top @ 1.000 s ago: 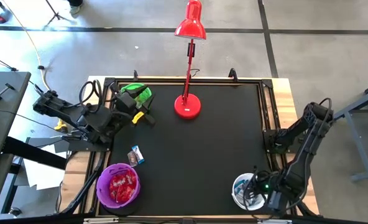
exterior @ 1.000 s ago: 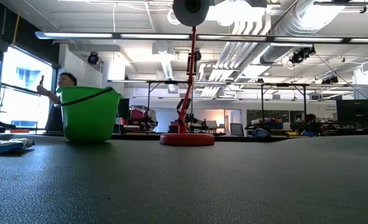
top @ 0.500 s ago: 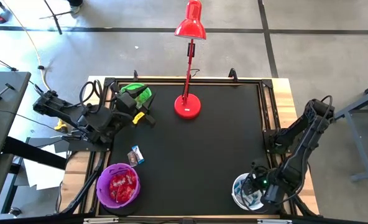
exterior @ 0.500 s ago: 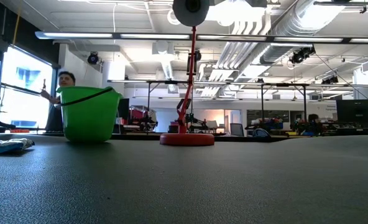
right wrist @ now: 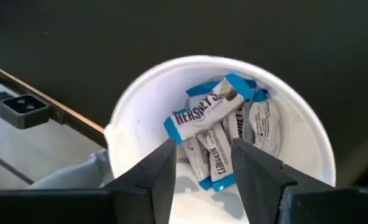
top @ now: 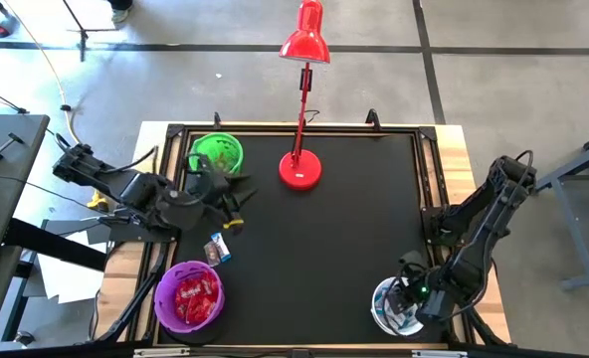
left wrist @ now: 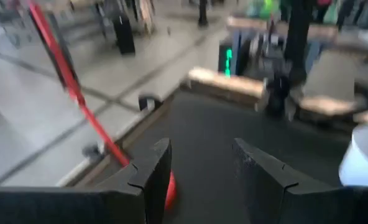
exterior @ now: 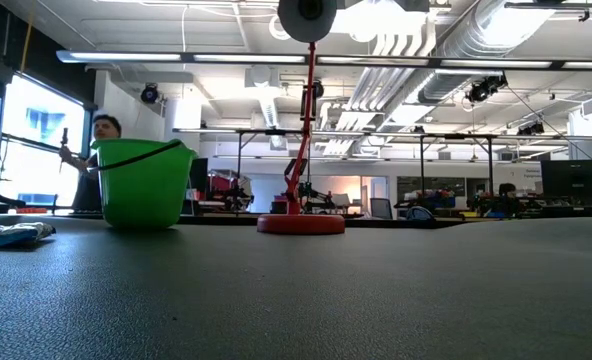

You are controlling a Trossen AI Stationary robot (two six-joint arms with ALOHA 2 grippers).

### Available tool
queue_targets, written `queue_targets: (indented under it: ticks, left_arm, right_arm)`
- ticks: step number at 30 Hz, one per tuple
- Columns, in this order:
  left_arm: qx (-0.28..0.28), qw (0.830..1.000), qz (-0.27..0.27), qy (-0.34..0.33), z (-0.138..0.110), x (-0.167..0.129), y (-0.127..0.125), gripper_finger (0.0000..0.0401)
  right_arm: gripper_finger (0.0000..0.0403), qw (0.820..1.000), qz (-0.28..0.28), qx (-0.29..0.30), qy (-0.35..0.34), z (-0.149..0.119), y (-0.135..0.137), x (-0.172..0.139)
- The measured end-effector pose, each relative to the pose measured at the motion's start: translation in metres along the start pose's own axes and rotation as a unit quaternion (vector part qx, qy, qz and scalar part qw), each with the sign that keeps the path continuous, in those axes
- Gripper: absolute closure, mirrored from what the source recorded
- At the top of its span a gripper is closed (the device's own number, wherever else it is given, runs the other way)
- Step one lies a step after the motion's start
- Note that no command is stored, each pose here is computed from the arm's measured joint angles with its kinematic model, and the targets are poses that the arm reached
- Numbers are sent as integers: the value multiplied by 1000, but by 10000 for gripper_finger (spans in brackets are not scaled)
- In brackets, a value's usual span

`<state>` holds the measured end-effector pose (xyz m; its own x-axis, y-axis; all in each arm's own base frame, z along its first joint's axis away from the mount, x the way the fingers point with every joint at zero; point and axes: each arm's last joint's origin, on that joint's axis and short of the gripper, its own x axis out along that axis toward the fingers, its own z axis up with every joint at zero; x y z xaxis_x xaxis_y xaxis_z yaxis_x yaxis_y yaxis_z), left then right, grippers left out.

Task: Sort candy
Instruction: Put the white chocolate into the white bucket

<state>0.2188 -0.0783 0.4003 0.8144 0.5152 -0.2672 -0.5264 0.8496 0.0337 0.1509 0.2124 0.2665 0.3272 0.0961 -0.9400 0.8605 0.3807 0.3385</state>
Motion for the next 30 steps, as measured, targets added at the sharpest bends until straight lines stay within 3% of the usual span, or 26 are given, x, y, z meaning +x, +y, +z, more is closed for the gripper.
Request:
queue_targets:
  ticks: [9,14,19,24,30]
  left_arm:
    - [-8,991,-7,135,-27,0,12,247]
    - [-6,972,60,226,-46,-6,32,247]
    - [-71,934,164,309,-59,-16,55,247]
    - [-185,896,174,365,-71,-14,56,247]
    - [-174,855,196,448,-98,-11,54,247]
  right_arm:
    - [284,998,34,-11,-44,44,1,-25]
    - [287,995,37,-42,-81,74,7,-28]
    - [287,991,19,-58,-115,106,13,-24]
    - [287,994,7,-24,-107,128,15,-22]
    - [287,993,-1,-58,-107,140,15,-21]
